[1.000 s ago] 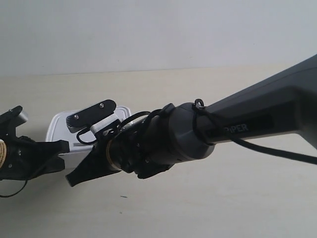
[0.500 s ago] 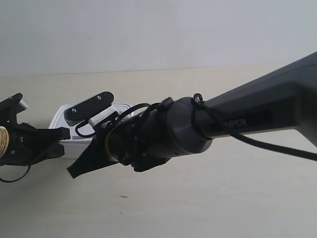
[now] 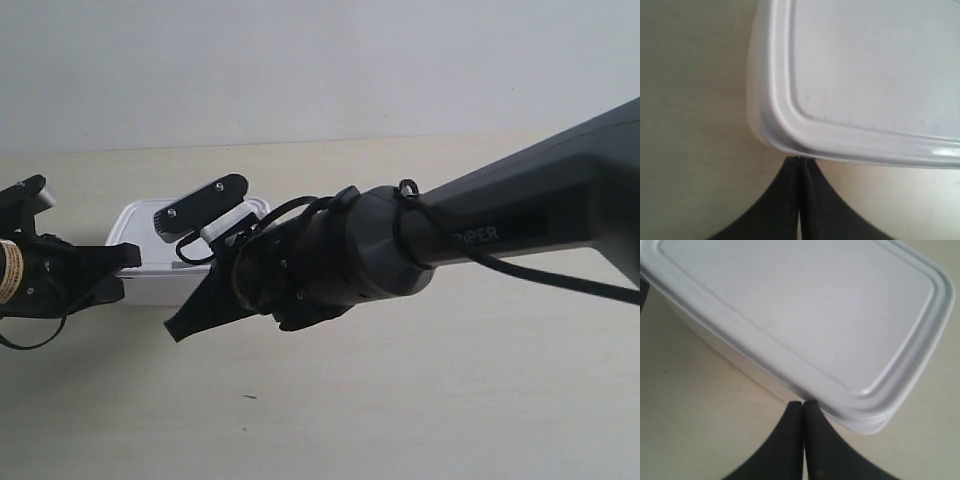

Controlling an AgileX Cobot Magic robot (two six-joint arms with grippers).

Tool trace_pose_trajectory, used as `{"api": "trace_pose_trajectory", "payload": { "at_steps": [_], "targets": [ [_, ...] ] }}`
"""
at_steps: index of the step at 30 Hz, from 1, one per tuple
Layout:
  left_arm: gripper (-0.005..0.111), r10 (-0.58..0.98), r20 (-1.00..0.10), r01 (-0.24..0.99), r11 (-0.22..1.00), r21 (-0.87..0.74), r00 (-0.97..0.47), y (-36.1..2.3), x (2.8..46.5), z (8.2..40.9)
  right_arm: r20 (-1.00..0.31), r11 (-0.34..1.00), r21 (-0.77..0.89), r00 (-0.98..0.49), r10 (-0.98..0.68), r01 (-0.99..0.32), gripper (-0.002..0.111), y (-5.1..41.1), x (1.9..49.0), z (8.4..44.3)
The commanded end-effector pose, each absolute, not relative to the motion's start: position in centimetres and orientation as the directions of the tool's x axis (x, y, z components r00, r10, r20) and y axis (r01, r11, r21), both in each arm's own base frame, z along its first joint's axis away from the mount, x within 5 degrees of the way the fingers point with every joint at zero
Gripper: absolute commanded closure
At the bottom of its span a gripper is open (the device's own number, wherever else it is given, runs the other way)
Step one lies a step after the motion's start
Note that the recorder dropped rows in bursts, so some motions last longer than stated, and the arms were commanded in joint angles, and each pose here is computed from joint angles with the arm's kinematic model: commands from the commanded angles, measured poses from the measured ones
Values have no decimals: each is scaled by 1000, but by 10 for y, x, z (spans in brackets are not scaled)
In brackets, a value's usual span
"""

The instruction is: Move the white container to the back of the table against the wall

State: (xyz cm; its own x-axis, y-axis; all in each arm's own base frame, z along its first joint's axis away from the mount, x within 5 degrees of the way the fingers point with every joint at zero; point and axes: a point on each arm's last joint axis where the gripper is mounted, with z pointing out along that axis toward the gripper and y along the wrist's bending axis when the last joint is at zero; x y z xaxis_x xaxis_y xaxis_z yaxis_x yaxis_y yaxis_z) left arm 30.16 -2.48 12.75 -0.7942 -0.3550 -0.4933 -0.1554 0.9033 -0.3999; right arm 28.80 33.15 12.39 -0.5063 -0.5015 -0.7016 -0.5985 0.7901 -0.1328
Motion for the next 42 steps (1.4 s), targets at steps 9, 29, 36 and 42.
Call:
{"api": "trace_pose_trajectory", "payload": {
  "at_steps": [9,29,36,42],
  "targets": [
    [107,-348,-501,-146,906,-398,-792,-25,322,122,-696,786,-148,-501,-514,-600,108,341,306,109],
    [107,-343,-518,-137,909,-395,-784,-26,363,107,-635,741,-331,-444,-633,-584,108,357,333,109],
    [107,-340,-542,-128,912,-390,-768,-25,373,112,-641,783,-323,-486,-594,-531,108,352,352,103],
    [107,-313,-571,-120,929,-350,-759,-22,380,114,-674,828,-238,-527,-518,-509,108,339,369,102]
  ]
}}
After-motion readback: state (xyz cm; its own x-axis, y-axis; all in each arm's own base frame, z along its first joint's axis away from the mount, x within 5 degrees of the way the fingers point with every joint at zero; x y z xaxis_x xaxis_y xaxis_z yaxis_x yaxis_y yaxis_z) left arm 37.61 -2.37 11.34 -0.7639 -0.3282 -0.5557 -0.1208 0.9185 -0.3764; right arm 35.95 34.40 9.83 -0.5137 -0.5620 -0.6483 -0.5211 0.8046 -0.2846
